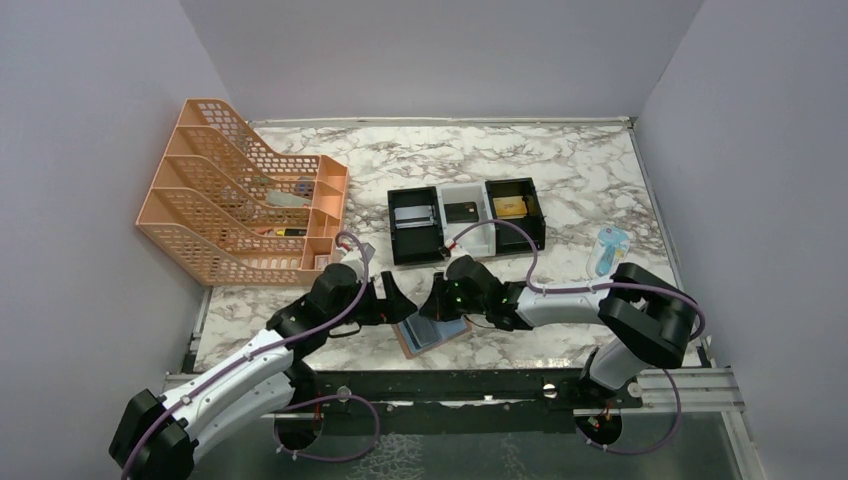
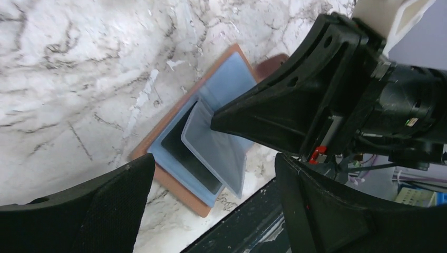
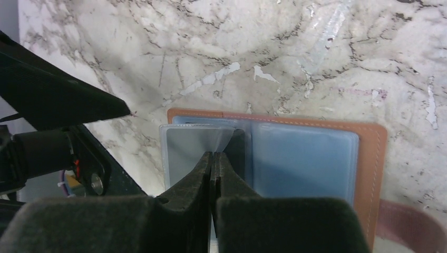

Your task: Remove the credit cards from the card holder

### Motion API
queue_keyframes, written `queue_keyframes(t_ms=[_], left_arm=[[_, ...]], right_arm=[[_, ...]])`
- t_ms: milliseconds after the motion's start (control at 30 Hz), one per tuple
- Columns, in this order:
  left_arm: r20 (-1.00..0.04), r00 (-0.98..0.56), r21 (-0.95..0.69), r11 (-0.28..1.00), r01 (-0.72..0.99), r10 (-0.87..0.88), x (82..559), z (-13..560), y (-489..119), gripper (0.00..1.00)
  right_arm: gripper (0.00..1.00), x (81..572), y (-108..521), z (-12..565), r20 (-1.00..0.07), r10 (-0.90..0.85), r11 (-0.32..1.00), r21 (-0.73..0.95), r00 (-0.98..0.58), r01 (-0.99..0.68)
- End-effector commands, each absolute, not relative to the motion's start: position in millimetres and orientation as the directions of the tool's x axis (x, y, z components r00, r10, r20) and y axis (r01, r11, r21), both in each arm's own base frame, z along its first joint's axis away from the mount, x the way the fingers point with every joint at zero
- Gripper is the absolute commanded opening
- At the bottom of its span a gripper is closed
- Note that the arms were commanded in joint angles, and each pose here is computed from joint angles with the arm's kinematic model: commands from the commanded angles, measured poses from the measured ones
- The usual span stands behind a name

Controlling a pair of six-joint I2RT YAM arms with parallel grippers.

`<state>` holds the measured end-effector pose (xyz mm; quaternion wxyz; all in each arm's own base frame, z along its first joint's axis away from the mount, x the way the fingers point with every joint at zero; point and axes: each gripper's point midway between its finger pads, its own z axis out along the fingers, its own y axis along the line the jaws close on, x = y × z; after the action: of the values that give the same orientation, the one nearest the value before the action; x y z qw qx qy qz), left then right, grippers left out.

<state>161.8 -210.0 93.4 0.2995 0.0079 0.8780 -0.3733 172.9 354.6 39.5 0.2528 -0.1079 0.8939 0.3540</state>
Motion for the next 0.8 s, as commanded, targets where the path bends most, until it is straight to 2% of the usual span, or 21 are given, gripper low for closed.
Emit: queue_keyframes(t_ms=[0,500,767], left_arm=[[-0.514,-0.815,-0.731,0.634,0.252,-0.268,156.3,103.0,-227.7,0.85],[-0.461,-0.826,-0.761,0.623,0.179,-0.325,142.8,77.6,-245.4,0.69],[-0.435,-0.813,-0.781,0.611,0.128,-0.386,146.6,69.4,-244.7,0.55]], right_arm=[[0.01,173.5,364.9,58.4,-0.533,0.021,0.659,0.644,-0.846,-0.389],[0.01,175.2,355.7,49.3,-0.509,0.036,0.666,0.654,-0.86,-0.359],[0.01,176.5,351.4,47.1,-0.507,0.045,0.673,0.652,-0.861,-0.349]])
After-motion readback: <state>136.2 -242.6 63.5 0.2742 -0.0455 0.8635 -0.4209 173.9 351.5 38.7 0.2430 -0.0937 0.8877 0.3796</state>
